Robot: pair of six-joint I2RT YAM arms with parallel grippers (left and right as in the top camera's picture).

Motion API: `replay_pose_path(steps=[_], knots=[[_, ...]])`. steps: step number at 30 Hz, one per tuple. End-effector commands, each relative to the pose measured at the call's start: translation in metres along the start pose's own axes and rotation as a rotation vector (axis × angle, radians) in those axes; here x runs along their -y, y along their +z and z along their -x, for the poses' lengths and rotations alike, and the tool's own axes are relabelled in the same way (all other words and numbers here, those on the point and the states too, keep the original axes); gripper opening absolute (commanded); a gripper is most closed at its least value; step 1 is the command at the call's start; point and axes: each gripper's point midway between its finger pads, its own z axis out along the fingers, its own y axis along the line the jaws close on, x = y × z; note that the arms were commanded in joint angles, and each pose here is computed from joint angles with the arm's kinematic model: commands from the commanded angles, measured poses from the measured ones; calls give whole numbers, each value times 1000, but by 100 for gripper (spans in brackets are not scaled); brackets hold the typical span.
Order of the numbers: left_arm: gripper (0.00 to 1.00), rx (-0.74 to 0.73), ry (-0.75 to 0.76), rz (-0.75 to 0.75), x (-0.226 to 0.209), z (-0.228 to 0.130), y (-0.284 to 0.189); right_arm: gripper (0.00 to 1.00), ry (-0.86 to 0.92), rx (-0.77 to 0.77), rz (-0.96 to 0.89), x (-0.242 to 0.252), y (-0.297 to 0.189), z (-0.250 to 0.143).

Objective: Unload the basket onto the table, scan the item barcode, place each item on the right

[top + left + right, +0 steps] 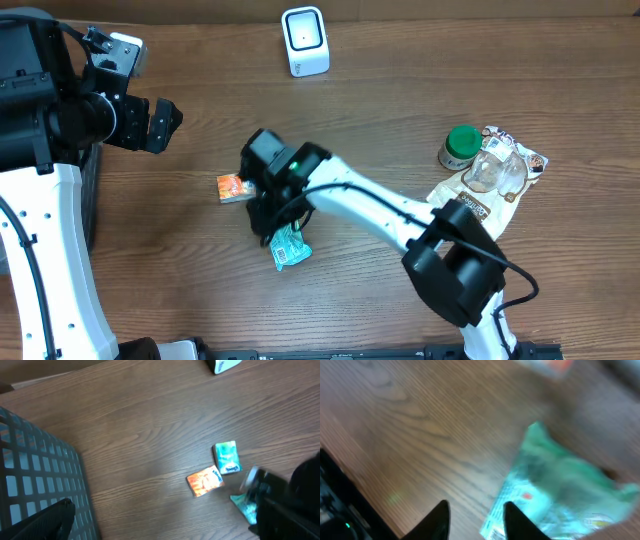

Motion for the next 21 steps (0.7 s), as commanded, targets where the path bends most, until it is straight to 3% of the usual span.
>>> replay_pose_path(steps=[1, 8, 21], knots=[[100, 21, 24, 7, -1, 5, -6, 32, -26, -5, 7, -10, 8, -7], [100, 21, 24, 7, -1, 5, -6, 32, 46, 24, -76, 9, 27, -10], [100, 21, 24, 7, -1, 5, -6, 33, 224, 80, -334, 83, 7, -4]])
